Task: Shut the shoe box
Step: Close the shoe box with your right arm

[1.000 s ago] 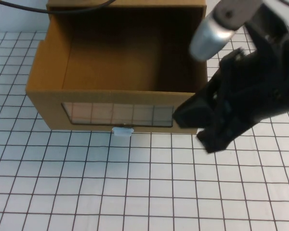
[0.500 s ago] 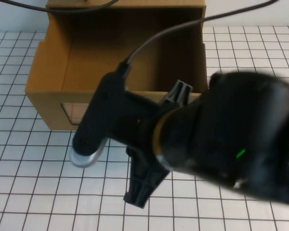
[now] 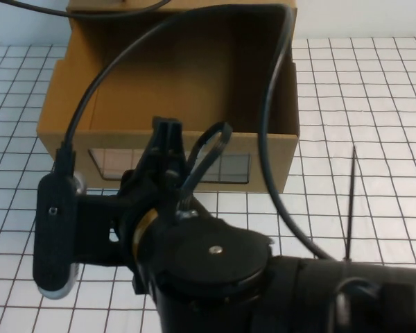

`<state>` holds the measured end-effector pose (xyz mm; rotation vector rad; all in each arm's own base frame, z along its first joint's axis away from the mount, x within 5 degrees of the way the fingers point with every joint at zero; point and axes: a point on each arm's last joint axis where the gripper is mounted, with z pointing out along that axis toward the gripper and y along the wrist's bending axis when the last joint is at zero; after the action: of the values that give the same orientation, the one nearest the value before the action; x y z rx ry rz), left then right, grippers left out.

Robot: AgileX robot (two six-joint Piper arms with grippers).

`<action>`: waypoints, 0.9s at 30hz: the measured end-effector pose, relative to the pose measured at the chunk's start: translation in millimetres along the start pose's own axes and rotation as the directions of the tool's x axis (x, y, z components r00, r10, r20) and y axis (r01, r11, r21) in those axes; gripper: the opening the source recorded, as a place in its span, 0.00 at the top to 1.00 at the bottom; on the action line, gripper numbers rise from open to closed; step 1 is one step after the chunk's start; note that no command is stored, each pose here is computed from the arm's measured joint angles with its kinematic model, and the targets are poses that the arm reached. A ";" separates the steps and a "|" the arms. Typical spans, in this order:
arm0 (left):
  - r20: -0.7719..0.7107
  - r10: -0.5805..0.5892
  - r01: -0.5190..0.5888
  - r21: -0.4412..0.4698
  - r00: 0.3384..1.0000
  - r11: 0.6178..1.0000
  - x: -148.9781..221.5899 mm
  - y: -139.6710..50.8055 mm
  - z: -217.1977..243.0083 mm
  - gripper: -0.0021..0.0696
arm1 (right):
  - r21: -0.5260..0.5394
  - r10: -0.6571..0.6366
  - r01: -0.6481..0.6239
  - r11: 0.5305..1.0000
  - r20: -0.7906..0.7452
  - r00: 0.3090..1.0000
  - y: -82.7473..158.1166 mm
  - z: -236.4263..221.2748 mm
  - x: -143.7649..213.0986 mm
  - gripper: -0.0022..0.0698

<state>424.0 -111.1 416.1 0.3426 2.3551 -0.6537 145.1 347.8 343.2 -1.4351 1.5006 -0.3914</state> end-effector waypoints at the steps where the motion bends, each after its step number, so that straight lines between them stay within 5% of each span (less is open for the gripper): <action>1: 0.000 -0.002 0.002 0.000 1.000 1.000 0.0 0.0 0.0 0.98 | 0.008 -0.014 0.014 1.000 0.003 1.000 1.7 2.6 -1.0 0.99; 9: 0.000 -0.003 0.003 0.004 1.000 1.000 0.0 -0.4 0.0 0.98 | 0.054 -0.044 0.044 0.998 -0.009 0.999 3.9 33.1 3.1 0.99; 20: 0.001 -0.005 0.005 0.009 1.000 1.000 -0.1 -0.8 0.0 0.98 | 0.173 0.032 -0.029 0.985 -0.014 0.999 -36.2 73.0 31.1 0.99; 27: 0.001 -0.003 0.003 0.010 1.000 1.000 -0.1 -1.0 0.0 0.98 | 0.159 0.067 -0.074 0.984 0.051 0.996 -54.6 96.1 47.0 0.99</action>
<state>423.7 -112.0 416.6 0.3430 2.3524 -0.6679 261.8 329.1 321.6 -1.2526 1.4457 -0.4239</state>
